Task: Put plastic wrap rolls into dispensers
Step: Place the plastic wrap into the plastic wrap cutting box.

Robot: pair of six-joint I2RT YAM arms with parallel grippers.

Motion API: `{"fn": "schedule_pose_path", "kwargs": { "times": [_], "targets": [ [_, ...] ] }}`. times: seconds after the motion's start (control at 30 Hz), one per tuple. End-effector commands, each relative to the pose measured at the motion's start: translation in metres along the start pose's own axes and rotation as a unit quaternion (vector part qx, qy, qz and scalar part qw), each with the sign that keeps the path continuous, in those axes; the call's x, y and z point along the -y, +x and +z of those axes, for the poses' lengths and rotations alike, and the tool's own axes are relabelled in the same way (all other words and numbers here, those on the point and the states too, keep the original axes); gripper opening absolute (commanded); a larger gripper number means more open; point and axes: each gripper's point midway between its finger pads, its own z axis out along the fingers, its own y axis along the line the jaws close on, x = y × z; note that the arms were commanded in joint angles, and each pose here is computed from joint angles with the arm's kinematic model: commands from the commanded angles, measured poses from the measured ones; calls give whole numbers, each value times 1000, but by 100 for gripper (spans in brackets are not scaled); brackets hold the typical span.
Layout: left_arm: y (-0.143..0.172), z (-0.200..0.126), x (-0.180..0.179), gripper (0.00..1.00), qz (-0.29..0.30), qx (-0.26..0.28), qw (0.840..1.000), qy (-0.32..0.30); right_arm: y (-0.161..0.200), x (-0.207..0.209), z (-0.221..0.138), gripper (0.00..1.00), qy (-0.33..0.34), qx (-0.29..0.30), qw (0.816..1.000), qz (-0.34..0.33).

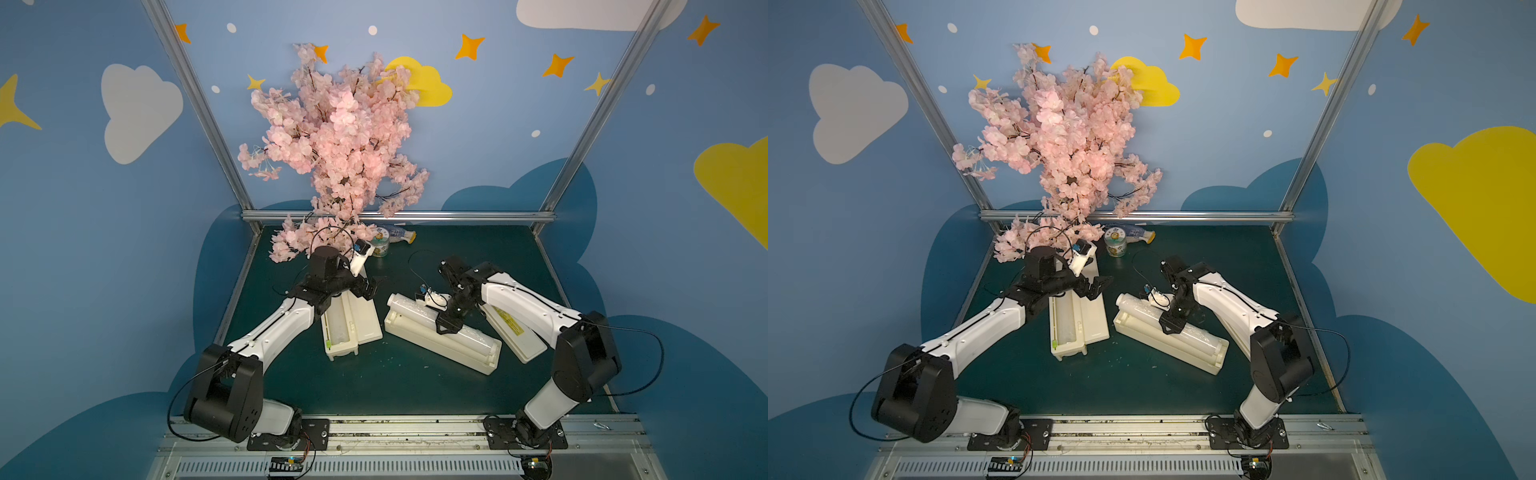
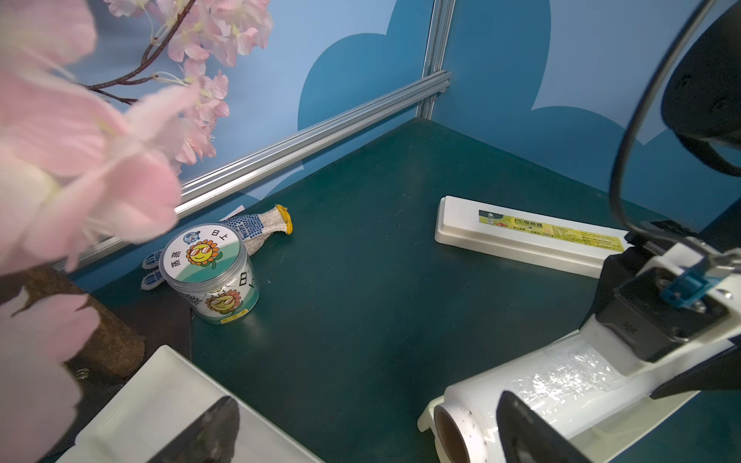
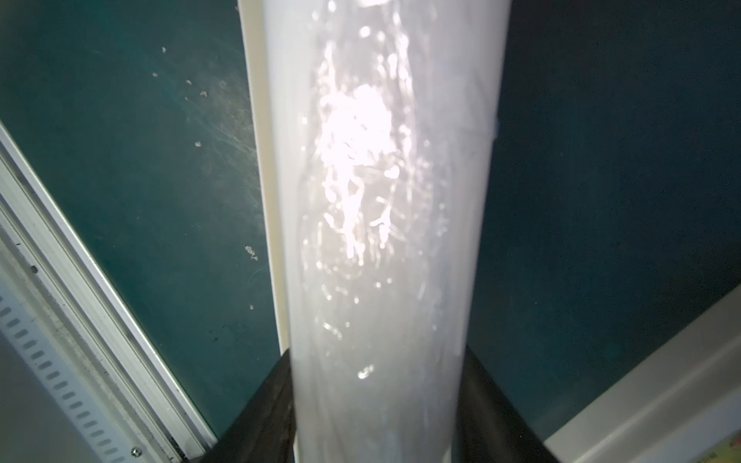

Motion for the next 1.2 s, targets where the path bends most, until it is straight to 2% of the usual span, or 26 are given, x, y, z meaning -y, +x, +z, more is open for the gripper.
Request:
{"fn": "schedule_pose_path", "kwargs": {
  "times": [0.0, 0.53, 0.9, 1.03, 1.17],
  "targets": [
    [-2, -3, 4, 100, -6, 2, 1000, 7, -4, -9, -12, 16, -5, 27, 1000, -10],
    [2, -1, 4, 100, -11, -2, 1000, 8, 5, -15, 13, 17, -32, 11, 999, -2],
    [5, -1, 2, 100, -10, -5, 1000, 5, 19, -17, 15, 18, -15, -9, 1000, -5],
    [5, 0, 2, 100, -10, -5, 1000, 6, 22, -11, 27, 27, -11, -28, 1000, 7],
    [5, 0, 2, 100, -8, -6, 1000, 6, 19, -5, 25, 48, 5, -26, 999, 19]
  ]
}}
